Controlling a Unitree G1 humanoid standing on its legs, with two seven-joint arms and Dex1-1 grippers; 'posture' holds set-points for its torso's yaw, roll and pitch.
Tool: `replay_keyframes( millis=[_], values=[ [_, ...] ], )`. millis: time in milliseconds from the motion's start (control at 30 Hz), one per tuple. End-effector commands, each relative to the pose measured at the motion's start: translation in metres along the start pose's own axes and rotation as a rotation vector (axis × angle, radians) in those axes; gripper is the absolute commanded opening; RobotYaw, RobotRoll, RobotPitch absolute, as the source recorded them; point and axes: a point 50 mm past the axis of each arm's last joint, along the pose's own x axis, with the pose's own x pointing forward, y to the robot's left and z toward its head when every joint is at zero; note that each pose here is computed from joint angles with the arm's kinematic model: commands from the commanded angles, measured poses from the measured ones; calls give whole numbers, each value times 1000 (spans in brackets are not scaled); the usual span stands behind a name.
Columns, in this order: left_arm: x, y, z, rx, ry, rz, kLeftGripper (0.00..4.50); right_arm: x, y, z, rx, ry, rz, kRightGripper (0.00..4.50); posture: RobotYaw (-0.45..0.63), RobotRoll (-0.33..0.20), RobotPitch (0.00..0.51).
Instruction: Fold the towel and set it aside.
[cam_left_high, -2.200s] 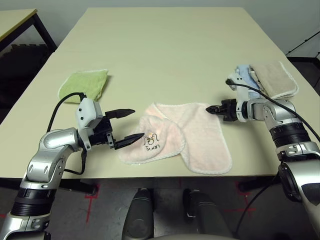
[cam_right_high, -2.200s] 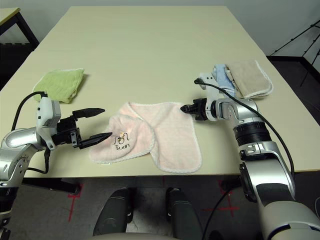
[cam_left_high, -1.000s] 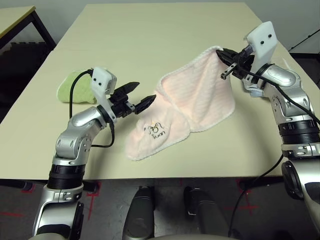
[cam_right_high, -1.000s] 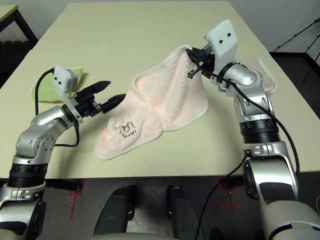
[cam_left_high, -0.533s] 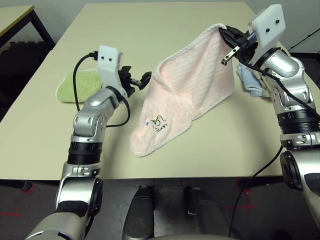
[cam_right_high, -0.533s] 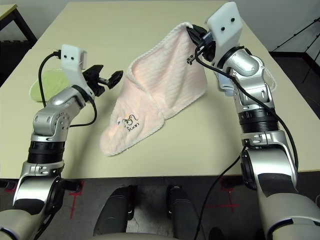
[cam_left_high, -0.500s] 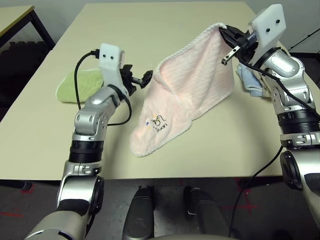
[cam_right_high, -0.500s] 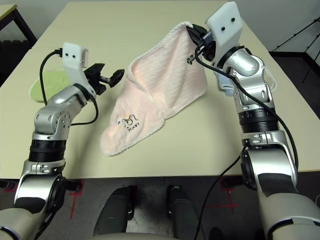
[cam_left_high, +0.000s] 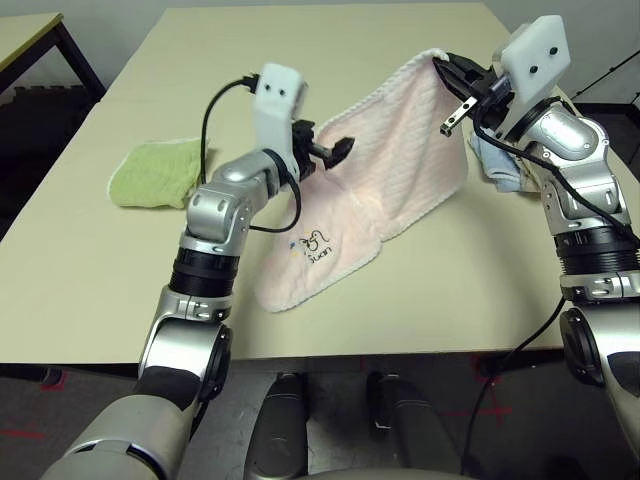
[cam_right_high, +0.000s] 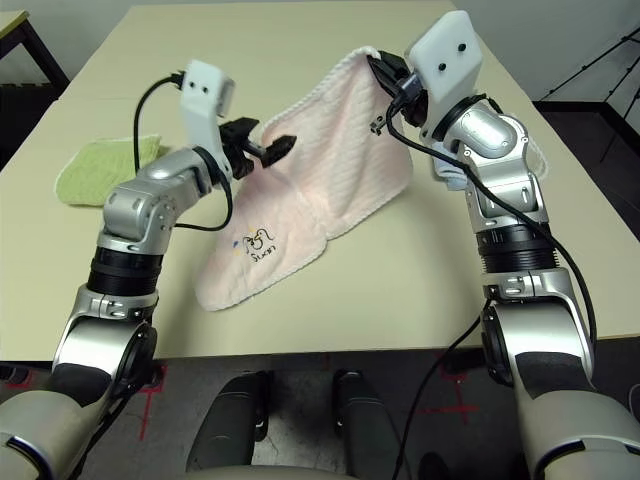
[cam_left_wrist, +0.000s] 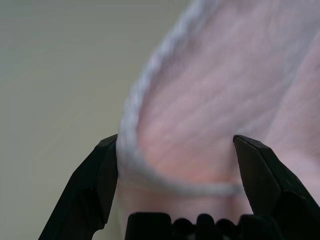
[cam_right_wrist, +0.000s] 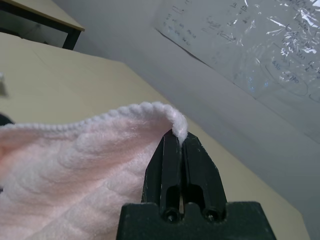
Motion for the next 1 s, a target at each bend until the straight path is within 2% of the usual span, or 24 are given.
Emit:
replay_keyframes(
  millis=[33, 133, 400, 700, 1000],
  values=[
    [4, 3, -11, 76, 37, 41, 4500, -3, -4, 9, -4, -29, -20, 15, 164, 0, 133],
    [4, 6, -14, 115, 43, 55, 4500, -4, -7, 15, -17, -41, -30, 15, 163, 0, 133],
    [-10, 35, -20, 166, 66, 141, 4500, -9, -25, 20, -62, -39, -73, 15, 170, 0, 134],
    [-39, 69, -35, 217, 129, 243, 4500, -12, -38, 20, -98, -30, -101, 15, 188, 0, 137],
    [-54, 83, -39, 224, 140, 309, 4500, -11, -38, 18, -102, -27, -88, 15, 206, 0, 141]
  ],
)
